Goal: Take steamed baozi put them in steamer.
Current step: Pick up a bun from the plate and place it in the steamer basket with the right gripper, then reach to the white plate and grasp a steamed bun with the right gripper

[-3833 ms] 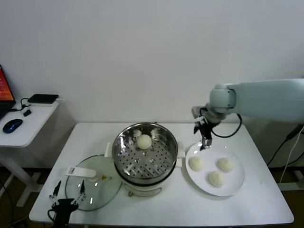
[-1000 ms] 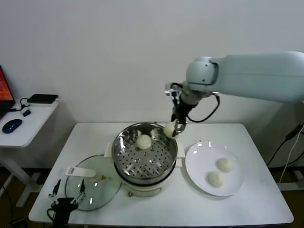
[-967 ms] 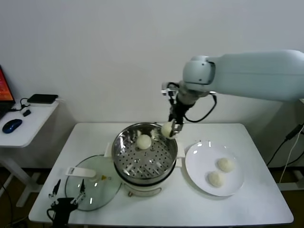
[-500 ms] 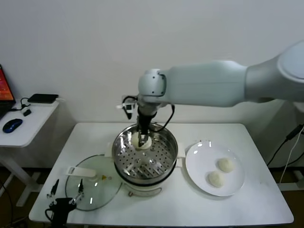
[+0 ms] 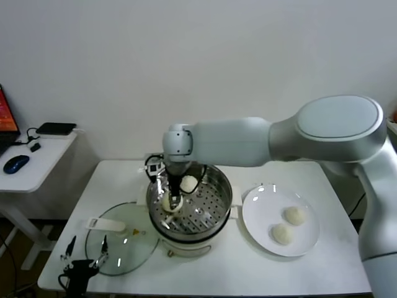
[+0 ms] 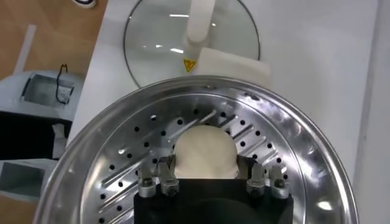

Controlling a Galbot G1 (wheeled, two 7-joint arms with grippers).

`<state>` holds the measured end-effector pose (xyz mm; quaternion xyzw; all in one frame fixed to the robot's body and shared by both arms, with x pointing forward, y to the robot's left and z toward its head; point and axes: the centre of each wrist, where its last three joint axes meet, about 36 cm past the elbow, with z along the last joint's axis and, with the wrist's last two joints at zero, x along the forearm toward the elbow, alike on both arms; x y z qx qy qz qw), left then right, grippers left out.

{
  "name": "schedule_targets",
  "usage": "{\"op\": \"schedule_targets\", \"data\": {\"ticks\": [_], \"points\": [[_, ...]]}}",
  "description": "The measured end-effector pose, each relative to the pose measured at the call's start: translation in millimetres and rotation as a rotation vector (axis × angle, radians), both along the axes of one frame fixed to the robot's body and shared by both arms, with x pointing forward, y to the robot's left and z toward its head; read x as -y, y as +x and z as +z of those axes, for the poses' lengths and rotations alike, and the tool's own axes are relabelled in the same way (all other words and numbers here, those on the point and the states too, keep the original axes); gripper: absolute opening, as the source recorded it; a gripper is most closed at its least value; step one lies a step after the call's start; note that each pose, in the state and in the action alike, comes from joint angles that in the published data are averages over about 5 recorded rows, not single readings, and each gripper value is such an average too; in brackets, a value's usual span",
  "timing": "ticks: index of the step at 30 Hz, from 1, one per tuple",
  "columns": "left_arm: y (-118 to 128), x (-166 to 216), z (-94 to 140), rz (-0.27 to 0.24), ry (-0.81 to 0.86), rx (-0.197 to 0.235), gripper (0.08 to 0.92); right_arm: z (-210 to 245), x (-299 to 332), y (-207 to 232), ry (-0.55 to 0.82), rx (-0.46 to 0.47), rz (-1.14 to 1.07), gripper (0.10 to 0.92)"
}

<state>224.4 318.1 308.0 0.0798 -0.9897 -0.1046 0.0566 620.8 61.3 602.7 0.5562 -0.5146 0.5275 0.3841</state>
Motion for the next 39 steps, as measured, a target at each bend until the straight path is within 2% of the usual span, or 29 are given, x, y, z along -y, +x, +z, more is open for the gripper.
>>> {"op": "schedule_targets", "data": {"ticks": [4,12,19,23,29,39], "points": [[-1,0,0,0.000,0.000,-0.002,0.823,5,2,2,0.006,0.000,-0.001,0.810],[-4,0,3,0.000,0.003,-0.006,0.823,50,33,7,0.007,-0.025,0.005,0.823],[-6,0,5,-0.001,0.006,-0.004,0.823,102,106,20,-0.004,-0.032,0.020,0.823],[-6,0,6,-0.002,0.007,-0.002,0.823,116,160,23,-0.019,-0.037,0.023,0.823],[-6,0,4,-0.002,0.009,-0.005,0.823,103,237,17,-0.064,-0.054,0.002,0.823],[-5,0,0,0.001,0.009,-0.011,0.823,42,323,-11,-0.111,-0.070,-0.092,0.823]]}}
